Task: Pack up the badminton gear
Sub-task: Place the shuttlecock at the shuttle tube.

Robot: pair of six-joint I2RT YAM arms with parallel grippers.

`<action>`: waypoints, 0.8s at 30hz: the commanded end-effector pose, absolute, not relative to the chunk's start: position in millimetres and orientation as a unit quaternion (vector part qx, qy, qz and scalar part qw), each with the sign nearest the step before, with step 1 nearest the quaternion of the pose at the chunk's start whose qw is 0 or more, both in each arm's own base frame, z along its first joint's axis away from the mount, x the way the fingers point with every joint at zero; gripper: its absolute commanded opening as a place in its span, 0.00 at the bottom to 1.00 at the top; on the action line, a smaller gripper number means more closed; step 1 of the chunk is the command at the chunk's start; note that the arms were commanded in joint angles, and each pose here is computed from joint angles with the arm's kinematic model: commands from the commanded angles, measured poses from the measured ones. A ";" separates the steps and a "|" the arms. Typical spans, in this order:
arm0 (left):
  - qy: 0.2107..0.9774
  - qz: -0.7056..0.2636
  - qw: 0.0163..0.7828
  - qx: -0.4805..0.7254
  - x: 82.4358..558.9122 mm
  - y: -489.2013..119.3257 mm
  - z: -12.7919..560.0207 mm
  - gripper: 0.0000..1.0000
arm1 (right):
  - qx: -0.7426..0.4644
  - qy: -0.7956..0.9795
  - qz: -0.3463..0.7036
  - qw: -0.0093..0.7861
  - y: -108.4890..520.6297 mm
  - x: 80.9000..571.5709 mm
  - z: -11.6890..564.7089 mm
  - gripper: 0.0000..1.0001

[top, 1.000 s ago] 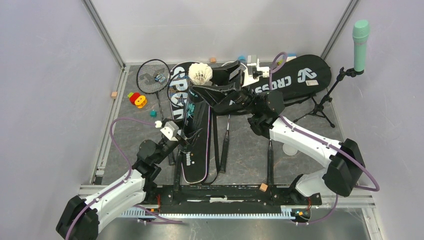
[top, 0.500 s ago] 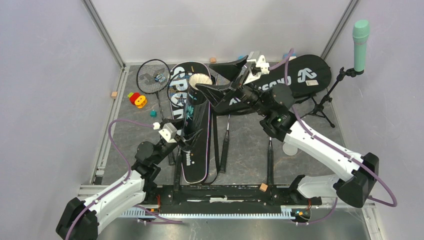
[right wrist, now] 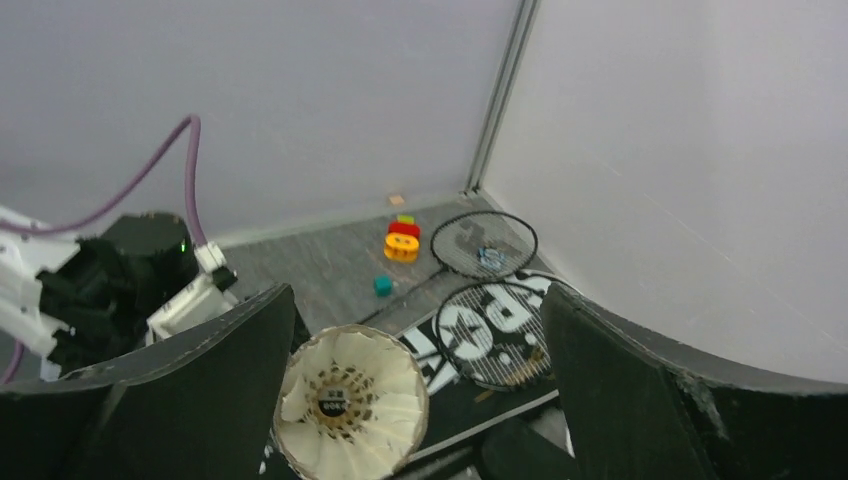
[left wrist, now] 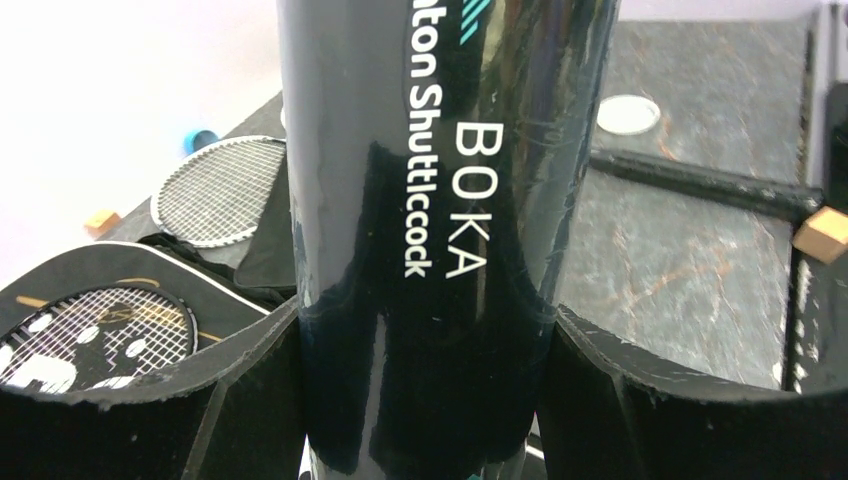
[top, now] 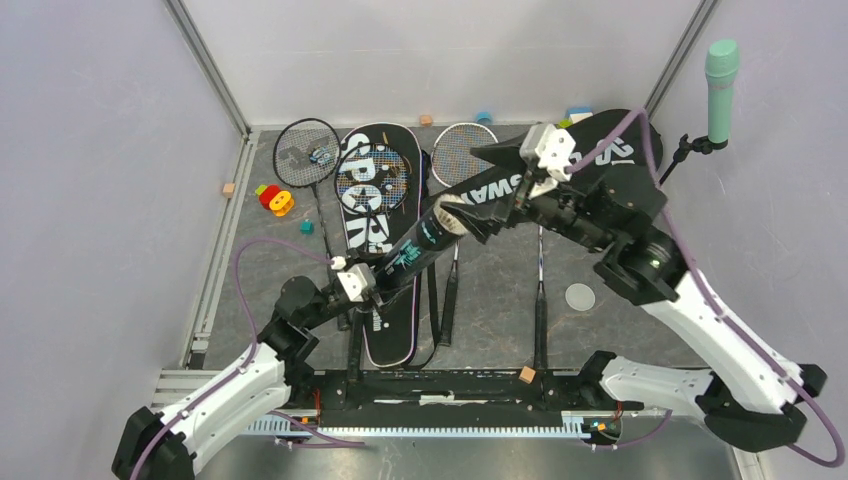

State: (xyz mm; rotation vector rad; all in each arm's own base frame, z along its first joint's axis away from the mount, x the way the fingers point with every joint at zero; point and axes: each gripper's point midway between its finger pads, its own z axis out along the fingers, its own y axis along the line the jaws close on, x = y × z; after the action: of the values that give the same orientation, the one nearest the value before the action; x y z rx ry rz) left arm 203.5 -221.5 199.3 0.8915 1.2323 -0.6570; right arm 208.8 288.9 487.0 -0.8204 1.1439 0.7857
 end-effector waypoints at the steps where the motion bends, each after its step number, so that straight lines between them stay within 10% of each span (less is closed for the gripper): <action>1: 0.476 -0.285 0.695 0.457 187.1 -227.6 223.9 0.17 | -0.455 0.557 0.267 0.641 250.1 185.2 450.5 0.98; 24: 0.469 -0.302 0.670 0.490 175.4 -233.5 218.5 0.17 | -0.511 0.646 0.205 0.529 273.3 222.5 369.4 0.98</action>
State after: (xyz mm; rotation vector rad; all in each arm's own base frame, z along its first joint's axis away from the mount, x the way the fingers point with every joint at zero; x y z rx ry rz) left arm 179.7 -226.7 172.9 1.0914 1.2272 -0.6879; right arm 214.1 271.7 370.2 -1.2089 1.5043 0.5320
